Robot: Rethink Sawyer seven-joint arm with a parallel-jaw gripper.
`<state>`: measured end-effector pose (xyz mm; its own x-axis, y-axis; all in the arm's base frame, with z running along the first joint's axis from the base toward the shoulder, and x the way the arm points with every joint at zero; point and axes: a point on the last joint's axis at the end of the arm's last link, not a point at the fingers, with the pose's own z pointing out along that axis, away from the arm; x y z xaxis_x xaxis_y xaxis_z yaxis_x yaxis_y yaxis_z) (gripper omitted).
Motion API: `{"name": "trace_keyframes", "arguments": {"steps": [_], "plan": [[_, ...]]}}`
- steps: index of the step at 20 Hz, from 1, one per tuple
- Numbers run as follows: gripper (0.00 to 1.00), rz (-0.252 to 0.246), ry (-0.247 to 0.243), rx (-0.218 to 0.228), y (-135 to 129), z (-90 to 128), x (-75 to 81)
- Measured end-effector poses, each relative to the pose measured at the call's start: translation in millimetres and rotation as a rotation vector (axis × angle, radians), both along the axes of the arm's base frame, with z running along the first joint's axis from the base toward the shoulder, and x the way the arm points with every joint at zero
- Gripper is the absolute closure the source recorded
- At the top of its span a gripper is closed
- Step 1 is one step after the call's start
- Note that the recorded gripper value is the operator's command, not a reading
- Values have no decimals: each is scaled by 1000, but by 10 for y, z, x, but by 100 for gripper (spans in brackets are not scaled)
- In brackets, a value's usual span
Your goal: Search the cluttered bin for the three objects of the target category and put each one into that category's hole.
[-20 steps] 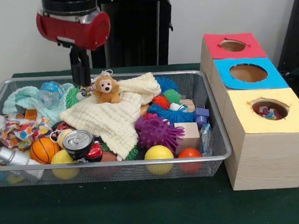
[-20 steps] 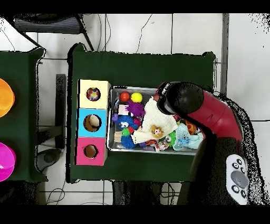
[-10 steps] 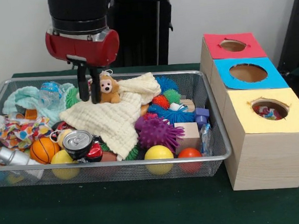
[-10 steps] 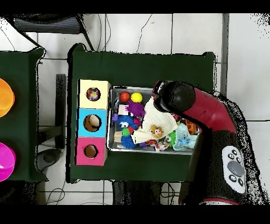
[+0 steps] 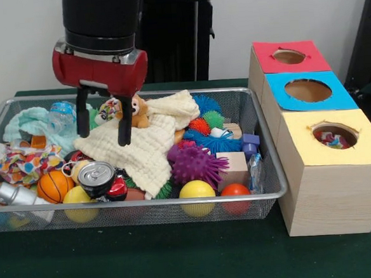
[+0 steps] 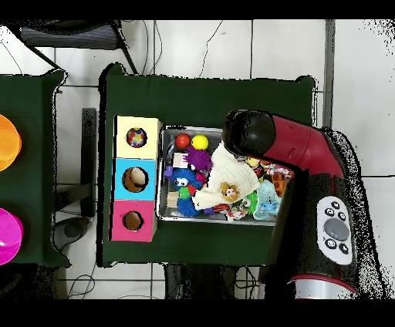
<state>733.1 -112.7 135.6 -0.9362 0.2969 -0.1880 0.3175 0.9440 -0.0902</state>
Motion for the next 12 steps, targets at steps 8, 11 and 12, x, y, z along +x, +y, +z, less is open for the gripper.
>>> {"name": "trace_keyframes", "arguments": {"steps": [8, 11, 12], "plan": [[0, -10, 11, -31, -386, -65, -11], [0, -25, 23, -34, -568, -106, -39], [0, -31, 29, -34, -628, -122, -53]]}}
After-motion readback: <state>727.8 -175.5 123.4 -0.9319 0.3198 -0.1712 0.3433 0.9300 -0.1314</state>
